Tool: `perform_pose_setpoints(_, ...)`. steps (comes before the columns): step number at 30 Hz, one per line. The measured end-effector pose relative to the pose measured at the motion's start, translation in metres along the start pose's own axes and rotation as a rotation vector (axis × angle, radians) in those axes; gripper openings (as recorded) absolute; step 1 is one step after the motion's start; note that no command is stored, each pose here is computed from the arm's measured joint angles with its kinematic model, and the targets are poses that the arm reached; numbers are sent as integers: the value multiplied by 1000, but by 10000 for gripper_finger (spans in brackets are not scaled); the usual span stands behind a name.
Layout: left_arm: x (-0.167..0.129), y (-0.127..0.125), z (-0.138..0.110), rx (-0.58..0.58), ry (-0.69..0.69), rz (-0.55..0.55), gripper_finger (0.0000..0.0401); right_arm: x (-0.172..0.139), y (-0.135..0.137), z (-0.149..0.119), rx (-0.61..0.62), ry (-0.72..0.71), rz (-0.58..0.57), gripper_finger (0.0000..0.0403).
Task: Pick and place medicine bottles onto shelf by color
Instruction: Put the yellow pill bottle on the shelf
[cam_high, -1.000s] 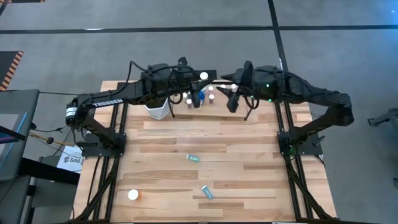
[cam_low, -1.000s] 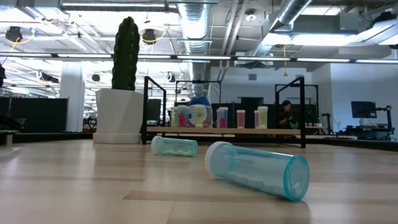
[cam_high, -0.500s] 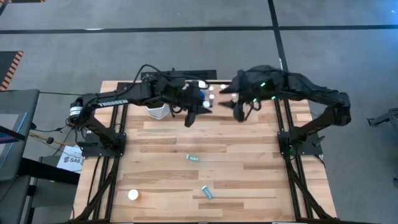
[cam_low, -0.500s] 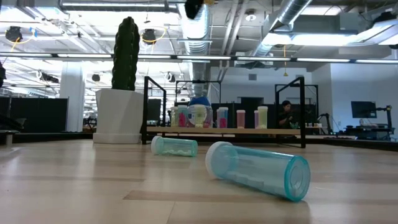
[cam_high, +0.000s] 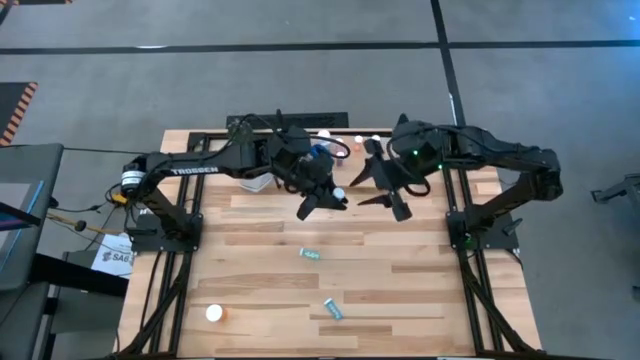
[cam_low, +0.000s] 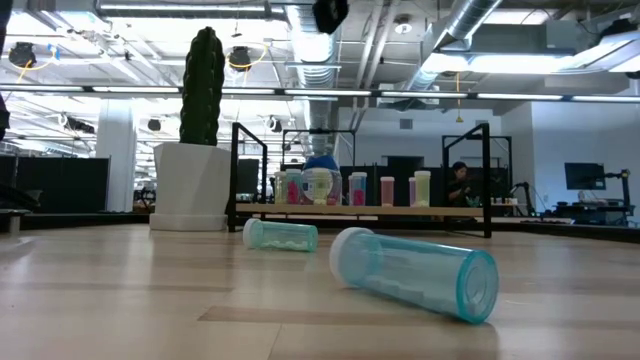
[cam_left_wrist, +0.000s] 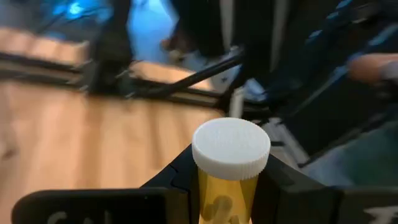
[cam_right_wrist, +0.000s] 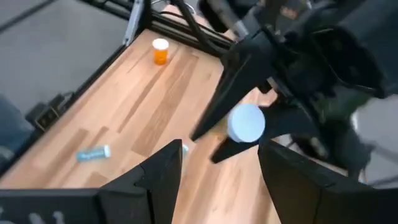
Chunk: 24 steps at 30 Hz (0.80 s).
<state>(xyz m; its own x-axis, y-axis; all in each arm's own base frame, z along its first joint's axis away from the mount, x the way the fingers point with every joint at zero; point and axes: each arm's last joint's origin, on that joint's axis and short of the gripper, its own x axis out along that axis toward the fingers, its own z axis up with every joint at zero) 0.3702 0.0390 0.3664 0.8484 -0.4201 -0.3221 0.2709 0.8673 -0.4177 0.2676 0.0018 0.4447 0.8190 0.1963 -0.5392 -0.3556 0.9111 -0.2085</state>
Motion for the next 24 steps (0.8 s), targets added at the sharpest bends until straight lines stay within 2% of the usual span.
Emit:
perform_pose_setpoints(4,7,-1,2,-11,-18,-127,73,2,7,7,-121,-48,12,234)
perform_pose_setpoints(11,24,-1,4,-21,-43,-313,73,5,7,10,-153,-69,6,234)
perform_pose_setpoints(17,28,1,7,-14,-66,-358,73,27,6,8,-159,-46,76,234)
perform_pose_setpoints(24,30,0,0,-57,-3,-365,73,39,4,6,-190,-36,86,234)
